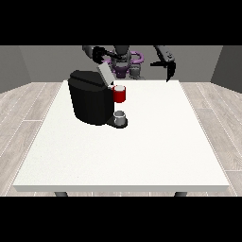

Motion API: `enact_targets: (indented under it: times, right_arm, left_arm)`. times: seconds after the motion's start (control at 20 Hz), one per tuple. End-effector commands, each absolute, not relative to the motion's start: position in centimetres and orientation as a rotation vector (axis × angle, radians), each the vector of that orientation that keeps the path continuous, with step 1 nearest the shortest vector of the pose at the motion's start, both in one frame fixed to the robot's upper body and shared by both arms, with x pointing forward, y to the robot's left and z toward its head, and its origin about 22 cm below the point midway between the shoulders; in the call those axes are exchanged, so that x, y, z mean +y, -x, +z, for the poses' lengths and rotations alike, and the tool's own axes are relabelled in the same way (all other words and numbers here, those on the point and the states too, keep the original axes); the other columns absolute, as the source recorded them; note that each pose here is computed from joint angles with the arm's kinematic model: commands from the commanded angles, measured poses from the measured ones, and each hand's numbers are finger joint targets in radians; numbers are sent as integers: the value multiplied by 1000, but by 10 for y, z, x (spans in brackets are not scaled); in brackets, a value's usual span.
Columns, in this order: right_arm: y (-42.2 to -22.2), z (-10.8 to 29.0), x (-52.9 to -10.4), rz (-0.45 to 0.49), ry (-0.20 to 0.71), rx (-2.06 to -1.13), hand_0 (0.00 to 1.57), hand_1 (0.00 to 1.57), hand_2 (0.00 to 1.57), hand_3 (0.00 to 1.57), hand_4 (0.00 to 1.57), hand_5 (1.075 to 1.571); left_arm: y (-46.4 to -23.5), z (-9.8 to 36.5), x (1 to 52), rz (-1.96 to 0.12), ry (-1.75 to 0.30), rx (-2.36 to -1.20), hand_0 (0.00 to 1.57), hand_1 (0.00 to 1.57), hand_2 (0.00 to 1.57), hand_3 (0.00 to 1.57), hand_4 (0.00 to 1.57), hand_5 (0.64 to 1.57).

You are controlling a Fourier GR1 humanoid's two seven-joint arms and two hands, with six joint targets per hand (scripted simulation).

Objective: Insert the coffee pod into the coffee machine and close the lid

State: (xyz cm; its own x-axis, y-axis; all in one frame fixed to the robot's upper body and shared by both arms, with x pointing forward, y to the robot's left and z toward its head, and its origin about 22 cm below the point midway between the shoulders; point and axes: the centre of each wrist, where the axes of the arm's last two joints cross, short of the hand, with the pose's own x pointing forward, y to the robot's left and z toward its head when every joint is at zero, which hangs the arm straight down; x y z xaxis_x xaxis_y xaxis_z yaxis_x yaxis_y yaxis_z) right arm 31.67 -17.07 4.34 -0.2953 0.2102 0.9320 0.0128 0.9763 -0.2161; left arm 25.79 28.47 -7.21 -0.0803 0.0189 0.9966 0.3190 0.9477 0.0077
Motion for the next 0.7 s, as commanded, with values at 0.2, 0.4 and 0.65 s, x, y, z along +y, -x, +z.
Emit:
enact_targets:
  times: [0.2, 0.4, 0.65]
  right_arm:
    - [-348, 49, -209, 133, 247, -1880, 0, 0, 0, 0, 369, 1571]
    - [-359, 46, -213, 114, 210, -1846, 0, 0, 0, 0, 424, 1571]
    - [-375, 59, -192, 131, 229, -1889, 0, 0, 0, 0, 420, 1571]
  left_arm:
    - [-245, -59, 301, -266, 251, -1681, 0, 0, 0, 0, 376, 1571]
    - [-243, -55, 295, -252, 256, -1699, 0, 0, 0, 0, 301, 1571]
    - [-277, -33, 301, -243, 229, -1751, 0, 0, 0, 0, 353, 1571]
